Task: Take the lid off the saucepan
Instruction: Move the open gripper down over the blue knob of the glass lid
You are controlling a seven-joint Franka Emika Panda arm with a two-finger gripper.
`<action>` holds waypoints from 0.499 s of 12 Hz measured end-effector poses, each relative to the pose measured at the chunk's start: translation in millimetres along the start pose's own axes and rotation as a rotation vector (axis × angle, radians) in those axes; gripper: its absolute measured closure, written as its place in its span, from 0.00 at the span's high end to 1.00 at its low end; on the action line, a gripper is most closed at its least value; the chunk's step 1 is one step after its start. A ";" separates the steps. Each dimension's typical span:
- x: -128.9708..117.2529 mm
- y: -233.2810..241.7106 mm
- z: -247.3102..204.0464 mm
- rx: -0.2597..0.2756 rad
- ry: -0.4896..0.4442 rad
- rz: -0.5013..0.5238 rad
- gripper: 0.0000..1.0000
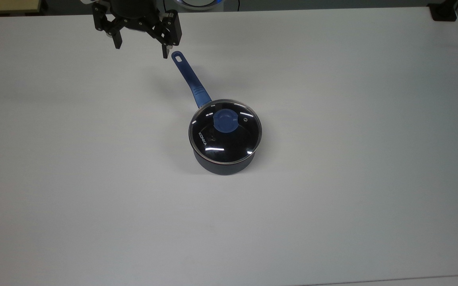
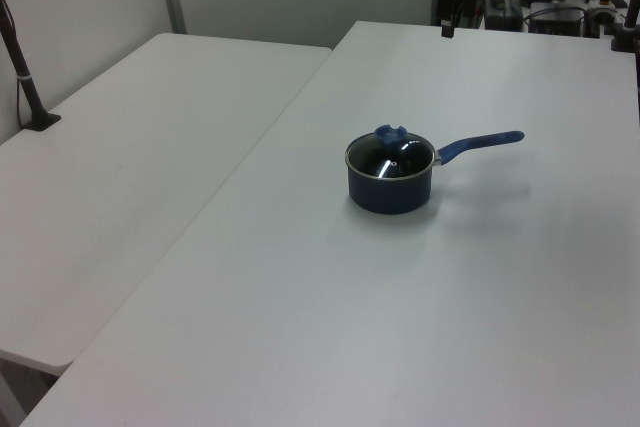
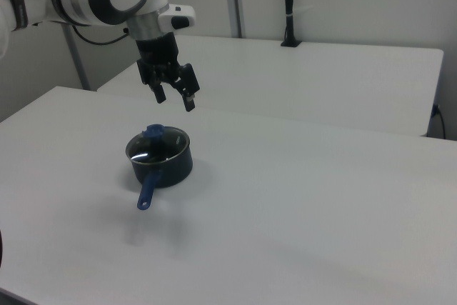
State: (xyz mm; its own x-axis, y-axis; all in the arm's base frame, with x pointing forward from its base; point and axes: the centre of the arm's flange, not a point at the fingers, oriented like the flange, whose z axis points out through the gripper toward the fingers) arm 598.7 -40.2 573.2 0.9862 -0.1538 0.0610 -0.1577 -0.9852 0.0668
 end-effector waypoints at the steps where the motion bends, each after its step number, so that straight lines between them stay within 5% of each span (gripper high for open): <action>1: 0.1 1.4 0.1 0.000 0.000 0.002 1.00; 6: 0.1 1.4 0.1 0.000 0.000 0.002 1.00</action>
State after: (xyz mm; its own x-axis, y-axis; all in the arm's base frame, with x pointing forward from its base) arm 598.6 -41.6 573.3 0.9858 -0.1562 0.0611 -0.1601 -0.9848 0.0670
